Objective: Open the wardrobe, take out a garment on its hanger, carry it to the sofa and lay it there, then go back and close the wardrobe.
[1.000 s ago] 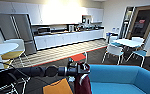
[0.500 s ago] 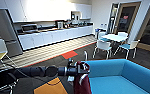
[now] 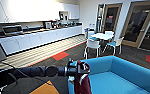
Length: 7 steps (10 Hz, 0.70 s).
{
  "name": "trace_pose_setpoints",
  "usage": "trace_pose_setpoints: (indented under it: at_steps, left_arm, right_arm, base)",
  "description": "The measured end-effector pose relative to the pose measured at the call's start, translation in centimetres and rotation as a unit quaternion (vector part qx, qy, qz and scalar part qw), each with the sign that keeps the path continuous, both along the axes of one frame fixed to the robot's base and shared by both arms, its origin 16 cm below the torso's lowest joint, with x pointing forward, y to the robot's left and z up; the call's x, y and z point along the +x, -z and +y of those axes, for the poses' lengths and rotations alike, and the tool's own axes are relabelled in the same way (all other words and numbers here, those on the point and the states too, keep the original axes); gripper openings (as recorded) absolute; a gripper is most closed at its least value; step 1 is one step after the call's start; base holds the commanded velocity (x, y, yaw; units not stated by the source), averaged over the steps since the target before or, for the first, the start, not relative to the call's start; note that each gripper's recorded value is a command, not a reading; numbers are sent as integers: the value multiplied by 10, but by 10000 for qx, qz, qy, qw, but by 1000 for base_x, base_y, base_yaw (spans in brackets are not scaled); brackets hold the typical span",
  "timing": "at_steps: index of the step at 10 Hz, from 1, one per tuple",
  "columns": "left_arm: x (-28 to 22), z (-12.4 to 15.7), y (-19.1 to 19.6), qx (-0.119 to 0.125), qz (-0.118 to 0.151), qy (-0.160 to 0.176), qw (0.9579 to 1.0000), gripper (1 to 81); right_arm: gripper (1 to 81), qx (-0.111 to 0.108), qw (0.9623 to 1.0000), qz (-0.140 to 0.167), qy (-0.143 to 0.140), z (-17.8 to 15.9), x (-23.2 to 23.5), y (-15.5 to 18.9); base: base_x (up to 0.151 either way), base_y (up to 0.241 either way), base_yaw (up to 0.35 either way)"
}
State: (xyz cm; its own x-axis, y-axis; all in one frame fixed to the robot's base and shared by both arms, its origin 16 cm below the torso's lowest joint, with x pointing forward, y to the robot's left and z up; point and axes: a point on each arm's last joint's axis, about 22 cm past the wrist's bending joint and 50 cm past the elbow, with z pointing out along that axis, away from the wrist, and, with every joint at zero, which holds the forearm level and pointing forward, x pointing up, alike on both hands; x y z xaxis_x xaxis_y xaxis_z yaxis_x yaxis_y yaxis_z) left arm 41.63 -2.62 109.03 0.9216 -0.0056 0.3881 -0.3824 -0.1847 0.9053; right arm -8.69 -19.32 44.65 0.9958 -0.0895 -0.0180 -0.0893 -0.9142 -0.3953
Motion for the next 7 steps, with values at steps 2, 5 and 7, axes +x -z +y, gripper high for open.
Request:
trace_pose_setpoints:
  at_steps: [2,5,7]
  left_arm:
    - [4,0,9,-5,87,-4,10000,10]
    - [24,3,44,23,425,-48,9991,10]
    - [28,5,46,20,435,-88,9990,10]
  right_arm:
    - [811,2,10000,97,0,0,-8,-1]
    - [811,22,9990,450,-1,3,-36,-7]
    - [811,36,9992,398,14,7,-28,-5]
  base:
    - [0,0,-304]
    - [0,0,-305]
    - [0,0,-305]
